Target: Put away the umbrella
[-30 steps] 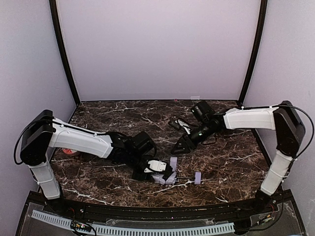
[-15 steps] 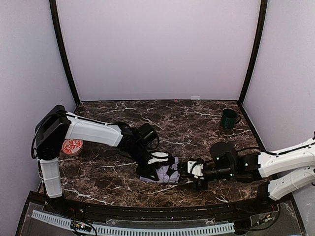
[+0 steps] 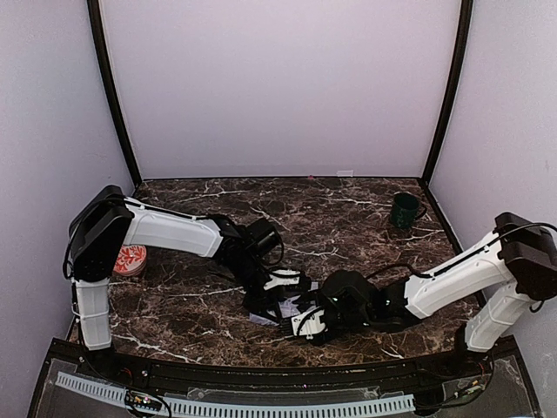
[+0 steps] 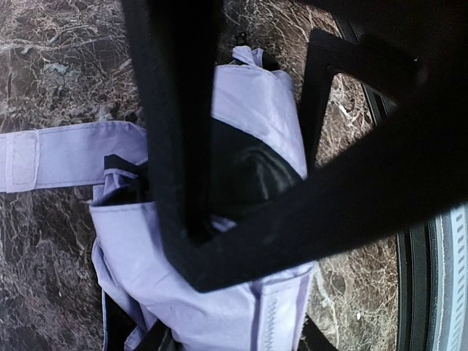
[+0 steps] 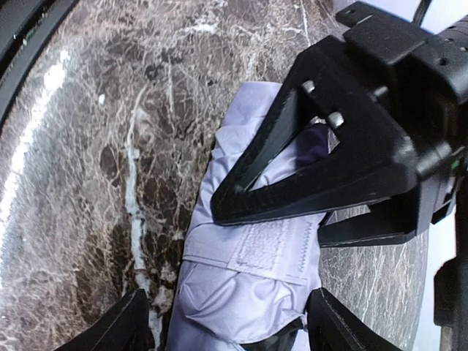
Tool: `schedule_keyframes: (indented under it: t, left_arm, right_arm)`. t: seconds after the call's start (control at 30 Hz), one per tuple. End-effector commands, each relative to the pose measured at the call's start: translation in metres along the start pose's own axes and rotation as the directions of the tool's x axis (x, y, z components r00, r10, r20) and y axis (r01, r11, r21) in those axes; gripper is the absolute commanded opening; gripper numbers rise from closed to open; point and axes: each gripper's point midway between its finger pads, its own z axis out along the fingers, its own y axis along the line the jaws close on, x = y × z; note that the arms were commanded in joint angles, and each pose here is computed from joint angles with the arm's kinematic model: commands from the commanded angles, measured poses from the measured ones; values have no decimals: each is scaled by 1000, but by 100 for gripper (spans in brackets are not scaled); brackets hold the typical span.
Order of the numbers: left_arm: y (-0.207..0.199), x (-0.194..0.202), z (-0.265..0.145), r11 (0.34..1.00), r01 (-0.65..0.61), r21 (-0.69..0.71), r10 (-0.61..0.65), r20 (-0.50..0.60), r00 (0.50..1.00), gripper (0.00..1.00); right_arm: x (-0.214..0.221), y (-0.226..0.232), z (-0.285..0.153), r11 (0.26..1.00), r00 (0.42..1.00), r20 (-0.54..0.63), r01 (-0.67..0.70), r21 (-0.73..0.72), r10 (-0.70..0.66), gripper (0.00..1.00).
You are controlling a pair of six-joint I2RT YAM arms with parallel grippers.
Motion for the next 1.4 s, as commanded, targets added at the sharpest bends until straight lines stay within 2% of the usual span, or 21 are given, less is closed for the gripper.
schedule_keyframes:
  t: [0.0, 0.1, 0.27, 0.4, 0.53, 0.73, 0.83, 0.9, 1.03, 1.2, 1.37]
  left_arm:
    - [-37, 108, 33, 971, 213, 108, -160, -369, 916, 36]
    - [-38, 108, 33, 971, 213, 111, -158, -371, 915, 36]
    - [-38, 107, 33, 971, 207, 118, -152, -364, 919, 36]
    - [-39, 107, 31, 971, 201, 127, -142, -365, 920, 35]
    - [-43, 107, 30, 972, 188, 142, -128, -356, 926, 35]
    - [-44, 101, 26, 977, 156, 148, -100, -332, 938, 36]
    - [-42, 96, 21, 981, 137, 137, -88, -315, 945, 47]
    - [-37, 88, 14, 986, 123, 115, -88, -275, 957, 53]
    - [-27, 75, 3, 993, 90, 71, -74, -205, 976, 55]
    - [-24, 81, 3, 993, 106, 56, -90, -229, 969, 53]
    - [-10, 83, -1, 992, 129, -19, -130, -223, 966, 61]
  right_arm:
    - [10, -5, 12, 999, 998, -41, 47, -16, -48, 73]
    - [19, -1, 18, 998, 996, -79, 40, -51, -44, 68]
    - [35, -7, 31, 999, 990, -136, 18, -49, -24, 67]
    - [42, -5, 34, 996, 986, -166, 13, -83, -27, 51]
    - [48, -7, 30, 996, 982, -188, 15, -91, -32, 47]
    - [55, -6, 26, 991, 978, -208, -16, -131, -12, 11]
    - [53, -4, 25, 988, 978, -209, -34, -152, 2, 0]
    - [50, -3, 24, 985, 980, -197, -46, -167, 12, 0]
    - [48, 2, 23, 980, 981, -189, -72, -185, 36, 0]
    - [45, 2, 19, 980, 984, -176, -76, -186, 43, 0]
    - [37, 3, 16, 976, 987, -138, -106, -189, 81, 0]
